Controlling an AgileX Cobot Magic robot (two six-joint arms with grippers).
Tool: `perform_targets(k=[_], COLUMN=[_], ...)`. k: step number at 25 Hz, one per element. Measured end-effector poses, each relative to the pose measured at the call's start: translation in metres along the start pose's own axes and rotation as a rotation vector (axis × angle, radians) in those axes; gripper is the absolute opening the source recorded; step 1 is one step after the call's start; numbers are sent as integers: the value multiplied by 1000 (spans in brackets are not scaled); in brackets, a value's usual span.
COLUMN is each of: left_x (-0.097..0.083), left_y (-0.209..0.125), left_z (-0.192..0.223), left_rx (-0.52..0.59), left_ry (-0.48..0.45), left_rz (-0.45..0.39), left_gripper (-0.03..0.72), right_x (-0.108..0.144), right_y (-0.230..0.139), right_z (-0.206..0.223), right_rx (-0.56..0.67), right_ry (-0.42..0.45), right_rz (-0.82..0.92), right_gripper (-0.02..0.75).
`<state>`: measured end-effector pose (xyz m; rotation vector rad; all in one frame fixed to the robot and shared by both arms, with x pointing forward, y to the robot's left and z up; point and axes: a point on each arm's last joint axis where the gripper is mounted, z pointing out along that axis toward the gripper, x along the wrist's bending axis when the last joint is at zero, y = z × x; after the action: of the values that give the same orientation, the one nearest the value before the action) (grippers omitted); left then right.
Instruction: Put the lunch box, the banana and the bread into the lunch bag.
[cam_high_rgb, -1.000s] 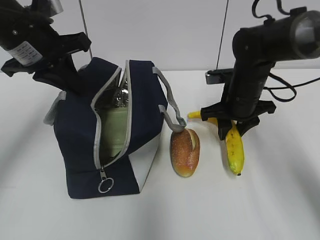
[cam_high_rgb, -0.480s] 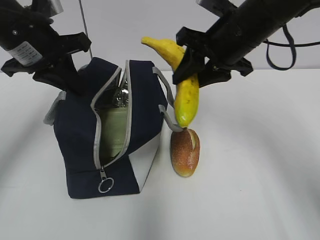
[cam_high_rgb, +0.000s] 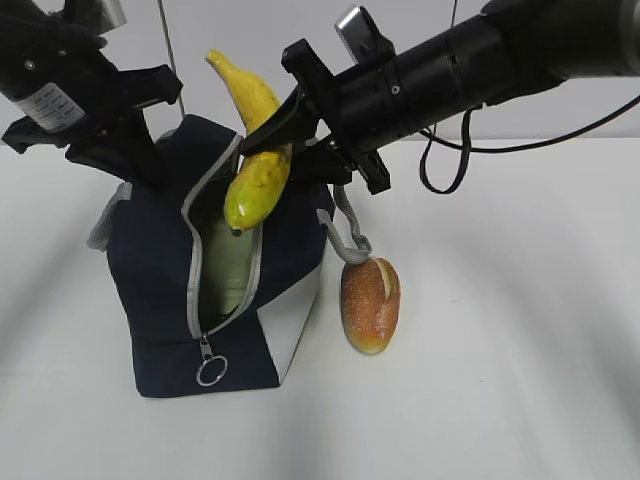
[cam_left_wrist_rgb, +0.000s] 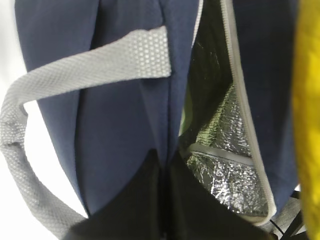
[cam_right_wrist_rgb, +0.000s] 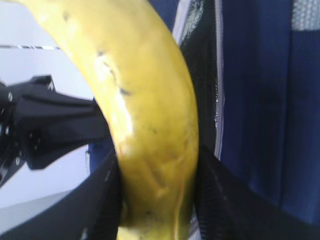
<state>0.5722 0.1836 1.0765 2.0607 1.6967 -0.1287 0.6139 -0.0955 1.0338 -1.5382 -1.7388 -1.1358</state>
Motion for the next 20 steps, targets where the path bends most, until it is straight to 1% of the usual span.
perform_targets(k=[3, 7, 16, 20], left_x=[0, 0, 0, 0], left_y=[0, 0, 0, 0], left_z=[0, 0, 0, 0], left_rx=[0, 0, 0, 0], left_ry=[0, 0, 0, 0], left_rz=[0, 0, 0, 0], left_gripper=[-2, -2, -2, -2], right_x=[-12, -28, -45, -54], right_y=[3, 3, -2, -4], right_z=[12, 23, 27, 27], right_rx=[4, 20, 85, 112], right_ry=[30, 20, -102, -185], right_rz=[51, 86, 24, 20], right_gripper=[300, 300, 300, 300])
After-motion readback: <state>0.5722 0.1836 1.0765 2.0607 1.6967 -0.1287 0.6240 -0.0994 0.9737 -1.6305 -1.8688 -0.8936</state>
